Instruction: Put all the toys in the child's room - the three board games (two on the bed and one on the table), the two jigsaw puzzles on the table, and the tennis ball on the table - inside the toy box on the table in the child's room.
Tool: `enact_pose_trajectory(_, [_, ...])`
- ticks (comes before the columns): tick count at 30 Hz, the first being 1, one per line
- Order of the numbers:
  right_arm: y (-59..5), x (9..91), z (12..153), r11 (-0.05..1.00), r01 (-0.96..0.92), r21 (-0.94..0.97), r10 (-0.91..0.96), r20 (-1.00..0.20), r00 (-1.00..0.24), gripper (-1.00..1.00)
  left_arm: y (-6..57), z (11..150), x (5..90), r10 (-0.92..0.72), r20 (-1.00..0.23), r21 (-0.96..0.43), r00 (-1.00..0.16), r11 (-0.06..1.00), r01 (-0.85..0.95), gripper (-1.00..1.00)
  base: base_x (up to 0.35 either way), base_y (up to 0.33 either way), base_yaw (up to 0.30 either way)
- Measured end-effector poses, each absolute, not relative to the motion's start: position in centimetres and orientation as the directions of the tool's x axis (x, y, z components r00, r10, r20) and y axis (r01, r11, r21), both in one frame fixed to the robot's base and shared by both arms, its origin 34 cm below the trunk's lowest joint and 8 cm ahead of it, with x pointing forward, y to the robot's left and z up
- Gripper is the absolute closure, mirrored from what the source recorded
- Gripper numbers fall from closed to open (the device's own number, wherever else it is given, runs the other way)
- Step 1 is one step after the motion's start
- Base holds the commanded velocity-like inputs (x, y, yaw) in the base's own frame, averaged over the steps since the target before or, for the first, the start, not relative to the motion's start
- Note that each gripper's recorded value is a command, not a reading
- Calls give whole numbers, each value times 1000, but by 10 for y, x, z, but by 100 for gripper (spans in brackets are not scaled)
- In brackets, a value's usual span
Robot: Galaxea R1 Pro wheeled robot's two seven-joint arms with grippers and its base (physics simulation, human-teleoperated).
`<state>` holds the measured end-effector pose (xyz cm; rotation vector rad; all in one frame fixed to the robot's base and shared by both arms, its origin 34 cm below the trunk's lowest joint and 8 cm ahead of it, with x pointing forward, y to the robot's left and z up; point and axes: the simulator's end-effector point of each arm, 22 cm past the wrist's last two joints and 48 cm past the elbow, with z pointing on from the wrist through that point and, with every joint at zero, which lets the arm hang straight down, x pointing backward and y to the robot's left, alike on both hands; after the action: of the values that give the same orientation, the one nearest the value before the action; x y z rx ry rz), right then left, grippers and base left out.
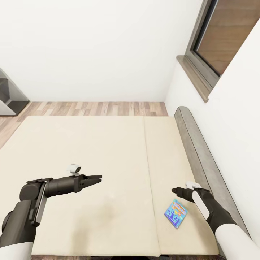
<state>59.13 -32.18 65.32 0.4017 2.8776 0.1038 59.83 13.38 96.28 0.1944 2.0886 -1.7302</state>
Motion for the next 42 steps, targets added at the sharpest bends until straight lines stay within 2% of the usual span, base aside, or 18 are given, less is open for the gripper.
enact_pose_trajectory(42, [-325, 565, 621, 959, 271, 82, 281, -155, -947, -100, 132, 930, 595, -158, -342, -928, -926, 212, 307, -100, 0, 0, 0])
